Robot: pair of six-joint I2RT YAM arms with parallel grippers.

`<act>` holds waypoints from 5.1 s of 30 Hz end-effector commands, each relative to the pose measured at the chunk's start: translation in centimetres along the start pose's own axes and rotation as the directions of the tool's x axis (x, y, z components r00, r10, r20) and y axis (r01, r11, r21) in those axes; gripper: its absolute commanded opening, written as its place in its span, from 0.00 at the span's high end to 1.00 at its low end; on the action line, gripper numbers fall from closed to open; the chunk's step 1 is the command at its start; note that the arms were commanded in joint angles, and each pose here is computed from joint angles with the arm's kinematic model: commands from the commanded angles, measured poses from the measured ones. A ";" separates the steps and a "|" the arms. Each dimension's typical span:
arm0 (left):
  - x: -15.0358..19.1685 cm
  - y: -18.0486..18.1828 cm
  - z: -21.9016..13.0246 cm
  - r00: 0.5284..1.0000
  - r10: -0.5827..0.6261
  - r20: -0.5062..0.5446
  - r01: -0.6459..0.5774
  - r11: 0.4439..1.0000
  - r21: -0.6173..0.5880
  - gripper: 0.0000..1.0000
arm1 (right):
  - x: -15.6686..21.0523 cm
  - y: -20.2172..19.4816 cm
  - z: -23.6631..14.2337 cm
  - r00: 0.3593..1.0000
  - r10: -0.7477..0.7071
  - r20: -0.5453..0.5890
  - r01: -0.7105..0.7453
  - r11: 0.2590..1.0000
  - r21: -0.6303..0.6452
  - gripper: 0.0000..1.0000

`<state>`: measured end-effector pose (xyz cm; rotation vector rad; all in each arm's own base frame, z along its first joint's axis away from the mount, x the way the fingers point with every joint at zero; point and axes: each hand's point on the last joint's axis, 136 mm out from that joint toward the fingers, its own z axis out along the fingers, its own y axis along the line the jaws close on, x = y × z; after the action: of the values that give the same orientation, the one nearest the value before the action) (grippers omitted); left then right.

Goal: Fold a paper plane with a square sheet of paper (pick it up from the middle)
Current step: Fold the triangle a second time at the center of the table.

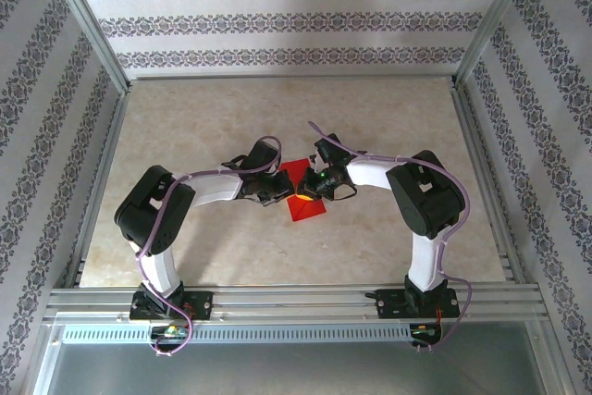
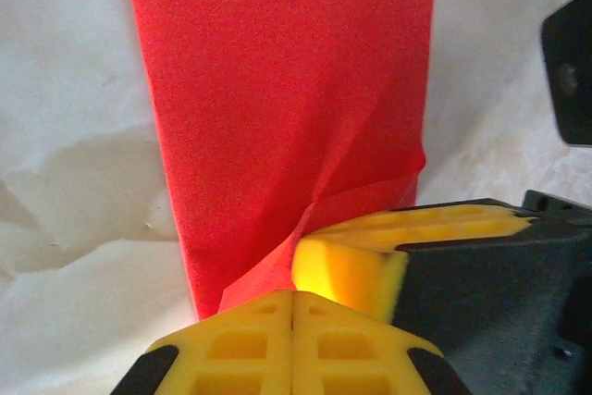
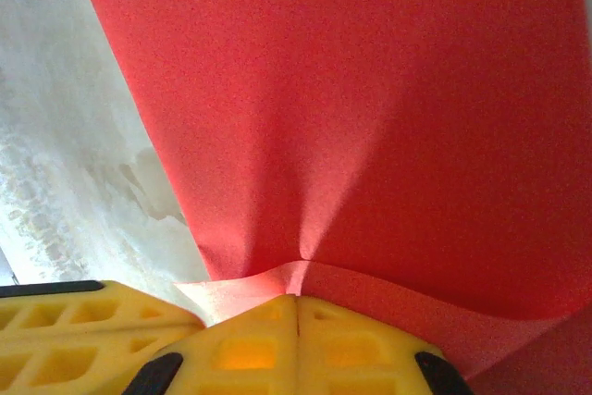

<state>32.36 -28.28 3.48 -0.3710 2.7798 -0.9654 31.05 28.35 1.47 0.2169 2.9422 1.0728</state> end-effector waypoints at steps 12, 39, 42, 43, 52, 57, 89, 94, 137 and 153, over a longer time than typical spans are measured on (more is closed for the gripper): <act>0.3 2.6 1.0 1.000 0.006 -0.010 -0.007 0.990 -0.140 0.94 | 1.0 -2.3 0.6 0.998 0.052 -0.028 -0.050 0.996 0.068 0.93; 0.9 5.5 1.1 0.996 0.027 -0.082 -0.051 0.950 -0.309 0.94 | -0.9 -2.3 -1.2 0.998 -0.026 0.061 0.023 0.999 0.048 0.93; 1.1 6.2 1.0 0.995 0.025 -0.094 -0.055 0.938 -0.341 0.94 | -0.9 -3.6 -1.0 0.998 0.001 0.060 -0.005 0.998 0.069 0.93; 1.1 6.4 0.9 0.995 0.024 -0.097 -0.057 0.933 -0.354 0.94 | -0.9 -4.0 -1.0 0.998 0.006 0.062 -0.011 0.997 0.076 0.93; 1.5 7.6 1.0 0.991 0.017 -0.131 -0.070 0.907 -0.415 0.94 | -2.1 -5.5 -3.1 0.990 0.039 0.135 -0.044 0.998 0.039 0.93; 1.1 7.1 1.0 0.989 0.048 -0.139 -0.101 0.909 -0.404 0.94 | -3.3 -3.8 -5.4 0.978 -0.007 0.210 0.005 1.000 0.014 0.93; -2.5 -1.5 -3.3 0.974 0.224 -0.027 -0.224 0.943 -0.245 0.87 | 0.4 -6.3 -0.5 0.995 0.033 0.092 -0.047 0.987 0.151 0.93; -0.2 -3.2 -2.5 0.993 0.118 -0.016 -0.119 0.988 -0.101 0.86 | 0.4 -6.6 -0.4 0.995 0.042 0.089 -0.056 0.986 0.160 0.93; 5.2 1.6 -5.1 0.986 0.145 -0.080 -0.160 0.959 -0.233 0.88 | 0.8 -7.7 -0.2 0.996 0.068 0.061 -0.078 0.977 0.197 0.93; 4.4 2.1 0.4 0.995 0.056 -0.077 -0.070 0.978 -0.198 0.92 | 0.8 -6.9 -0.2 0.996 0.067 0.052 -0.075 0.983 0.166 0.93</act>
<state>28.51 -28.04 2.42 -0.2592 2.9240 -0.6944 31.77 26.00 1.33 0.2330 2.8480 1.0127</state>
